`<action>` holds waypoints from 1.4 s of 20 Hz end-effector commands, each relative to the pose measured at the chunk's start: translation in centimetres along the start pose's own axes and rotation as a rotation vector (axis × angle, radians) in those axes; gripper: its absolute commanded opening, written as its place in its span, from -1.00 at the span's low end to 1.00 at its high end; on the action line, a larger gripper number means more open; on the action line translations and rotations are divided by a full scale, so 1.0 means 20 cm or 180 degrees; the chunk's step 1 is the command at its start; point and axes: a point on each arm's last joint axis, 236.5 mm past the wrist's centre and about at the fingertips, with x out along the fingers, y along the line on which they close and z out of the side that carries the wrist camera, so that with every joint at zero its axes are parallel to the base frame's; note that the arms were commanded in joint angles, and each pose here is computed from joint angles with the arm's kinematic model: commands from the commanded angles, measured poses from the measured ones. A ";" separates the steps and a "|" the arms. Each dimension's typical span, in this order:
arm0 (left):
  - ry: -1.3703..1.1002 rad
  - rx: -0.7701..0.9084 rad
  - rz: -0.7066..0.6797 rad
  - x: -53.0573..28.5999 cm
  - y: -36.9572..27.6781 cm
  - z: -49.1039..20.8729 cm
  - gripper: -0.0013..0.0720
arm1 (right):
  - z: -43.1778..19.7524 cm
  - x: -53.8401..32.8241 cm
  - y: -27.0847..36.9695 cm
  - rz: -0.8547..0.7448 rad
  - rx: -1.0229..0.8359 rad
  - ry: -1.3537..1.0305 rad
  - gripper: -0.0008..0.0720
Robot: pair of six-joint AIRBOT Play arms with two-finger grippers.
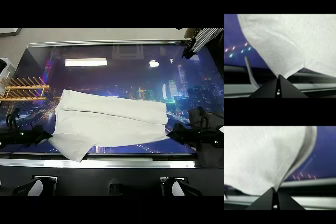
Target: Fold the clothes and pants, and hang the long-sleeved shirts on hangers.
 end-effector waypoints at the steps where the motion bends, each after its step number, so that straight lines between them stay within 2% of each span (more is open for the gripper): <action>1: -0.0122 0.0153 -0.0093 0.11 -0.14 0.27 -0.92 | 0.26 0.01 0.06 0.0206 0.0047 -0.0405 -0.88; 8: -0.0087 0.0244 -0.0253 0.29 -0.34 0.81 -0.92 | 0.60 0.15 0.02 0.0358 0.0269 -0.0455 -0.88; 11: -0.0101 0.0224 -0.0308 0.34 -0.37 0.97 -0.92 | 0.68 0.23 0.05 0.0321 0.0143 -0.0422 -0.88; 15: -0.0122 0.0187 -0.0321 0.42 -0.38 1.12 -0.92 | 0.81 0.34 0.06 0.0025 0.0033 -0.0490 -0.88; 22: -0.0210 0.0151 -0.0349 0.51 -0.40 1.30 -0.92 | 0.98 0.32 0.04 -0.0053 0.0102 -0.0703 -0.88; 26: -0.0126 0.0062 -0.0315 0.64 -0.34 1.31 -0.92 | 0.97 0.40 -0.01 -0.0091 0.0166 -0.0598 -0.87; 27: -0.0113 0.0046 -0.0307 0.66 -0.33 1.31 -0.90 | 0.96 0.41 -0.02 -0.0095 0.0184 -0.0556 -0.85; 28: -0.0110 0.0041 -0.0305 0.66 -0.32 1.31 -0.68 | 0.95 0.42 -0.02 -0.0093 0.0190 -0.0523 -0.54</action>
